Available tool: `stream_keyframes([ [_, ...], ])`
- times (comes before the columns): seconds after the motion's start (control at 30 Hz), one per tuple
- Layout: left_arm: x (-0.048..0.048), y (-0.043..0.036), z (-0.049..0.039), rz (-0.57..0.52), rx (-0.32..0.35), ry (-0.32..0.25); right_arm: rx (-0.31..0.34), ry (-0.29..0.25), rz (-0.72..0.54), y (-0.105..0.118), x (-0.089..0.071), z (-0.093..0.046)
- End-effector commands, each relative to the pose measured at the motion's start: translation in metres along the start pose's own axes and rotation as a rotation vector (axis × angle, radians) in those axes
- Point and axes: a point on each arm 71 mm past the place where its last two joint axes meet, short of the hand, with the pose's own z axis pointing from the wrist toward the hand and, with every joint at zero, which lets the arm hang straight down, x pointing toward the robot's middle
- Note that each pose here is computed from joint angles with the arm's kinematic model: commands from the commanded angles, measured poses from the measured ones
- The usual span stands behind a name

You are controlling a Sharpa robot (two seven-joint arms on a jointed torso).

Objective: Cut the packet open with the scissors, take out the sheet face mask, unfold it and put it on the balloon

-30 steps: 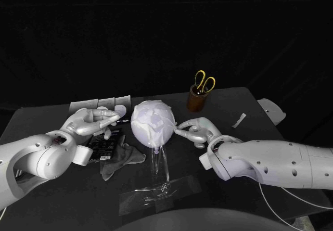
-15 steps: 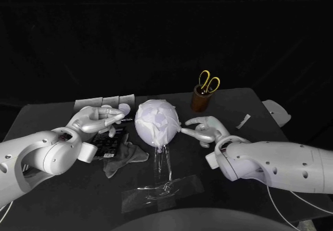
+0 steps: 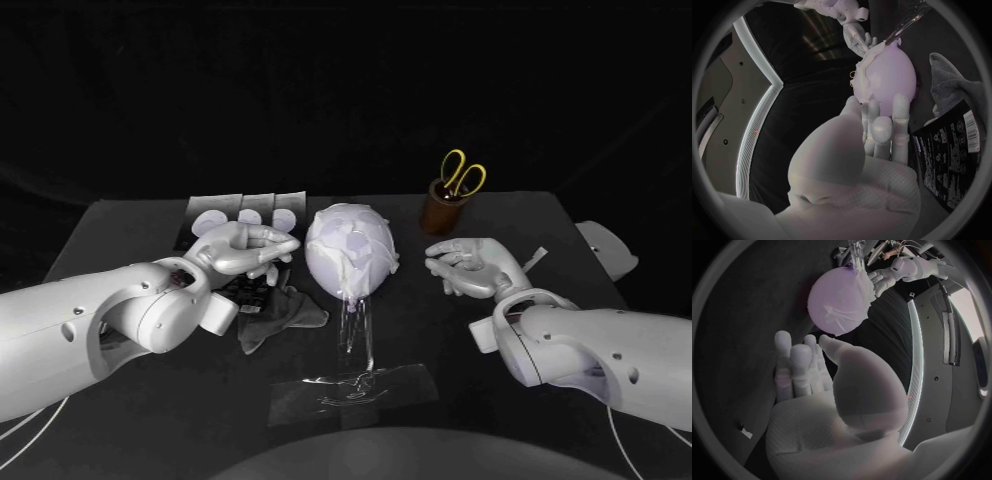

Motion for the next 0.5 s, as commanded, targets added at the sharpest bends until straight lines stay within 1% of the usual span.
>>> stream_keyframes([
  [0.03,0.0058,0.0027,0.0005,0.061,-0.02,-0.008,-0.218,0.069,-0.053,0.02,0.004,0.0],
  [0.07,0.0067,0.0035,0.0005,0.063,-0.024,-0.009,-0.237,0.075,-0.064,0.023,0.003,0.0],
  [0.17,0.0105,0.0065,0.0011,0.071,-0.039,-0.015,-0.327,0.094,-0.125,0.035,0.001,0.005],
  [0.23,0.0121,0.0071,0.0014,0.073,-0.04,-0.02,-0.371,0.1,-0.158,0.041,-0.001,0.008],
  [0.3,0.0139,0.0071,0.0015,0.076,-0.033,-0.028,-0.429,0.109,-0.206,0.05,-0.004,0.013],
  [0.33,0.0144,0.007,0.0016,0.076,-0.031,-0.03,-0.444,0.112,-0.22,0.053,-0.005,0.014],
  [0.4,0.0157,0.0067,0.0016,0.078,-0.024,-0.035,-0.494,0.123,-0.267,0.062,-0.007,0.02],
  [0.5,0.0175,0.006,0.0016,0.079,-0.018,-0.04,-0.537,0.134,-0.314,0.071,-0.009,0.027],
])
